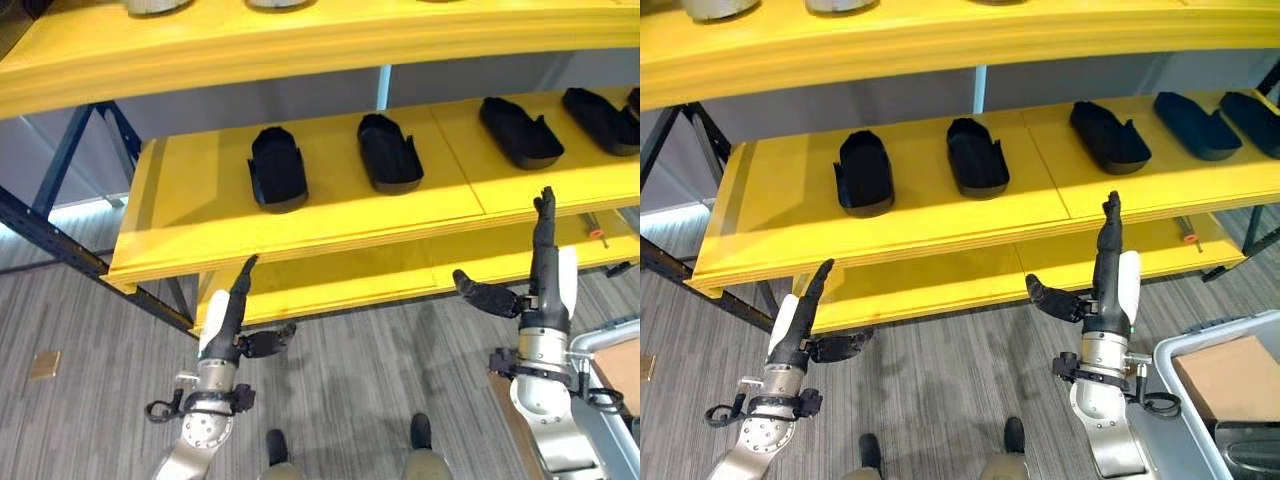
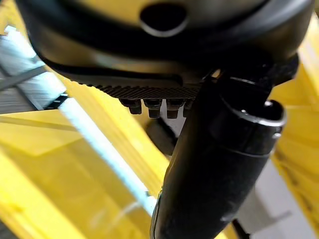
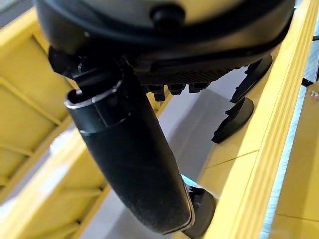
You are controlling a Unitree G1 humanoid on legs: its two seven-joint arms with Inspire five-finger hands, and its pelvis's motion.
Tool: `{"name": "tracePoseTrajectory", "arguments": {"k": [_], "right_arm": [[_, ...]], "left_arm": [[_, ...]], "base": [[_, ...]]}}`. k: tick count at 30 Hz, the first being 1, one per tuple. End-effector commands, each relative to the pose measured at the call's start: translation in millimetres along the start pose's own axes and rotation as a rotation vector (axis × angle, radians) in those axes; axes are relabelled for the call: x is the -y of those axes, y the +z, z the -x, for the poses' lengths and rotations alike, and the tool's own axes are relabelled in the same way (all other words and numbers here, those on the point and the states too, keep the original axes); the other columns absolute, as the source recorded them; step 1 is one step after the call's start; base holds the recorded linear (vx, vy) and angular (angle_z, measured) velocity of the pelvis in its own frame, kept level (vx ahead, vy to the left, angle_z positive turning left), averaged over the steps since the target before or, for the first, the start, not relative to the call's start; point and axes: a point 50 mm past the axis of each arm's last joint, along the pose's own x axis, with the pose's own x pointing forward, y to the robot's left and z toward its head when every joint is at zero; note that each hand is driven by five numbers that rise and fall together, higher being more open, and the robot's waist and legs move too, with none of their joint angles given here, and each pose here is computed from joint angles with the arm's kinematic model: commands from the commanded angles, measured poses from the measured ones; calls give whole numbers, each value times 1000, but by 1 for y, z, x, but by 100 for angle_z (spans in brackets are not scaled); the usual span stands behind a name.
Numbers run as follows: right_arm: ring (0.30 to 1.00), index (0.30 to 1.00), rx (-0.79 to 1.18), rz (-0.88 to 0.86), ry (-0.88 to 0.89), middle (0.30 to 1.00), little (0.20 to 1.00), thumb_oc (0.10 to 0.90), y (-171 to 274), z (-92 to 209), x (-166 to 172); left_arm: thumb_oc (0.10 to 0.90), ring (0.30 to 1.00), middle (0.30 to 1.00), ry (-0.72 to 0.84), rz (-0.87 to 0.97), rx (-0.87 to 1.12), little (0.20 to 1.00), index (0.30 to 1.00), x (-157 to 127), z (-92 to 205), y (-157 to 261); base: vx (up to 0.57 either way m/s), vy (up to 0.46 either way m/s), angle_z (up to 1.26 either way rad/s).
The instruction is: Move parts from the plastic box to the shelf.
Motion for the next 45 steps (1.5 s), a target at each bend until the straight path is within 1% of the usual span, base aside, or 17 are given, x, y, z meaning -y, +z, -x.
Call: {"name": "tracePoseTrajectory", "arguments": {"k": [1, 4, 5, 7, 8, 13, 17, 20, 22, 25, 27, 33, 35, 36, 38, 41, 45], "right_arm": [[1000, 1000, 316, -120, -98, 1000, 1000, 900, 54, -30, 16], [1000, 1000, 336, -127, -92, 1000, 1000, 900, 58, -32, 16], [1000, 1000, 374, -118, -89, 1000, 1000, 900, 63, -35, 19], [1000, 1000, 395, -94, -90, 1000, 1000, 900, 66, -37, 21], [1000, 1000, 399, -76, -98, 1000, 1000, 900, 65, -39, 23], [1000, 1000, 336, -21, -125, 1000, 1000, 900, 50, -38, 36], [1000, 1000, 286, 13, -74, 1000, 1000, 900, 38, -30, 39], [1000, 1000, 316, -56, -19, 1000, 1000, 900, 45, -40, 23], [1000, 1000, 279, -88, -15, 1000, 1000, 900, 40, -37, 22], [1000, 1000, 263, -87, -9, 1000, 1000, 900, 38, -35, 21], [1000, 1000, 259, -131, 1, 1000, 1000, 900, 40, -36, 15], [1000, 1000, 284, -149, 34, 1000, 1000, 900, 47, -40, 5], [1000, 1000, 328, -159, 31, 1000, 1000, 900, 58, -47, -2], [1000, 1000, 329, -159, 30, 1000, 1000, 900, 58, -48, -2], [1000, 1000, 359, -179, 35, 1000, 1000, 900, 70, -59, -16], [1000, 1000, 401, -185, 21, 1000, 1000, 900, 83, -70, -23], [1000, 1000, 387, -192, 22, 1000, 1000, 900, 81, -68, -24]], "left_arm": [[900, 1000, 1000, 153, 98, 226, 1000, 1000, -37, -25, 37], [900, 1000, 1000, 163, 140, 215, 1000, 1000, -37, -25, 37], [900, 1000, 1000, 167, 143, 218, 1000, 1000, -36, -25, 37], [900, 1000, 1000, 153, 124, 209, 1000, 1000, -34, -24, 36], [900, 1000, 1000, 151, 68, 210, 1000, 1000, -33, -24, 35], [900, 1000, 1000, 131, 108, 180, 1000, 1000, -26, -25, 30], [900, 1000, 1000, 104, 67, 185, 1000, 1000, -21, -21, 29], [900, 1000, 1000, 88, 73, 214, 1000, 1000, -19, -20, 33], [900, 1000, 1000, 85, 101, 233, 1000, 1000, -19, -22, 38], [900, 1000, 1000, 94, 106, 250, 1000, 1000, -21, -23, 41], [900, 1000, 1000, 110, 106, 288, 1000, 1000, -21, -29, 49], [900, 1000, 1000, 129, 100, 305, 1000, 1000, -22, -34, 53], [900, 1000, 1000, 169, 96, 319, 1000, 1000, -28, -39, 56], [900, 1000, 1000, 170, 96, 319, 1000, 1000, -28, -39, 57], [900, 1000, 1000, 198, 113, 306, 1000, 1000, -28, -41, 56], [900, 1000, 1000, 242, 95, 299, 1000, 1000, -33, -41, 54], [900, 1000, 1000, 246, 82, 287, 1000, 1000, -32, -41, 51]], "base": [[-91, -226, -19], [-65, -202, -19], [-93, -365, -18], [-30, -372, -13], [29, -416, -16], [80, -221, -38], [59, -91, -41], [58, 75, -165], [100, 149, -178], [61, 102, 12], [68, 172, -122], [26, 77, -72], [-15, 1, -126], [-2, -35, -131], [33, -60, -136], [33, -99, -145], [118, -158, -44]]}}
